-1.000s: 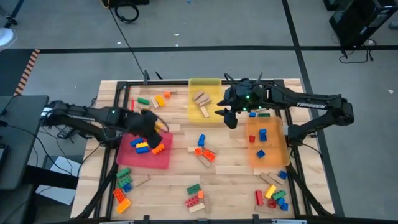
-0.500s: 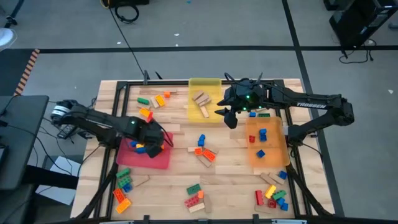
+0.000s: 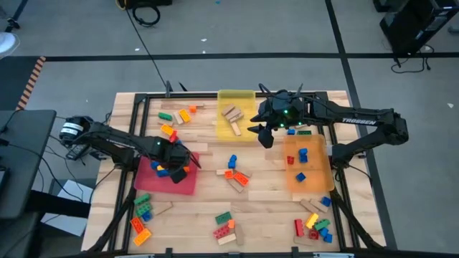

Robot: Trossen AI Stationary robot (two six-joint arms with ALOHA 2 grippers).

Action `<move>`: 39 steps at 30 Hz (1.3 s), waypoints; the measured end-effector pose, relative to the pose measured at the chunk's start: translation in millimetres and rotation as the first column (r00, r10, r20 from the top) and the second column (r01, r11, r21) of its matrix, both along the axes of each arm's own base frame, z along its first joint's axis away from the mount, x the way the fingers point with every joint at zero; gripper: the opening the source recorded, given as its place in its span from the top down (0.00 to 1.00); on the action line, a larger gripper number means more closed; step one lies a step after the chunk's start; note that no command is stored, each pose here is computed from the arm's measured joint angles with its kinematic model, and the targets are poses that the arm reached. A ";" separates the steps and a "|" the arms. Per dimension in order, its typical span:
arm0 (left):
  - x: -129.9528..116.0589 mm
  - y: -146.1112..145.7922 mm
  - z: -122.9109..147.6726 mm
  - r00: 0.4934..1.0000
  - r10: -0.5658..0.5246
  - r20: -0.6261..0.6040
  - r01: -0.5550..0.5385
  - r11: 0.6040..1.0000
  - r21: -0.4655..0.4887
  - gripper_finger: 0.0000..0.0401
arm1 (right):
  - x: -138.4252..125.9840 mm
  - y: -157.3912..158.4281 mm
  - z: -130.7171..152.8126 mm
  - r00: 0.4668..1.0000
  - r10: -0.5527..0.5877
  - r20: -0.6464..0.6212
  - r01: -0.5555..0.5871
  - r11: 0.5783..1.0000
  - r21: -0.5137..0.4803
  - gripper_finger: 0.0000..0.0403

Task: Sort blocks by size
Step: Put the 3 stud yellow game piece into the pink bin, then put the 1 stud orange game piece into the orange bin

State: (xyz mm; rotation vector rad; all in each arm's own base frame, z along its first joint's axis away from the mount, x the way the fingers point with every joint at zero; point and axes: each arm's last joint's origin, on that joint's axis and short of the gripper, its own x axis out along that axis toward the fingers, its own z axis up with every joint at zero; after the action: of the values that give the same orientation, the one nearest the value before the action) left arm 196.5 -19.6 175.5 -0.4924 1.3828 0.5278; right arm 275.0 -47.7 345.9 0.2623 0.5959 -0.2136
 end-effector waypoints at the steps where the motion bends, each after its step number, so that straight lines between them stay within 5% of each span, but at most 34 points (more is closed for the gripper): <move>1: 0.4 -0.1 0.1 1.000 0.000 0.004 0.000 1.000 -0.001 0.70 | 0.0 0.0 0.0 1.000 0.000 0.000 0.000 1.000 0.000 0.49; 28: 1.8 -3.5 0.4 1.000 0.014 0.008 -0.013 0.993 -0.118 0.54 | 1.2 1.6 -1.8 1.000 0.003 -0.010 -0.003 1.000 0.007 0.49; 39: 18.0 -9.4 29.6 0.996 0.015 0.093 -0.001 0.989 -0.148 0.54 | 30.1 27.0 -30.5 0.981 0.158 -0.116 -0.165 0.985 -0.053 0.40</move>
State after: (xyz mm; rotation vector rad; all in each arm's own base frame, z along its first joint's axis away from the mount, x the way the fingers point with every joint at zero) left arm 214.5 -29.0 205.1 -0.6352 1.3360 0.4049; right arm 305.1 -20.7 315.4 0.1410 0.7162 -0.0896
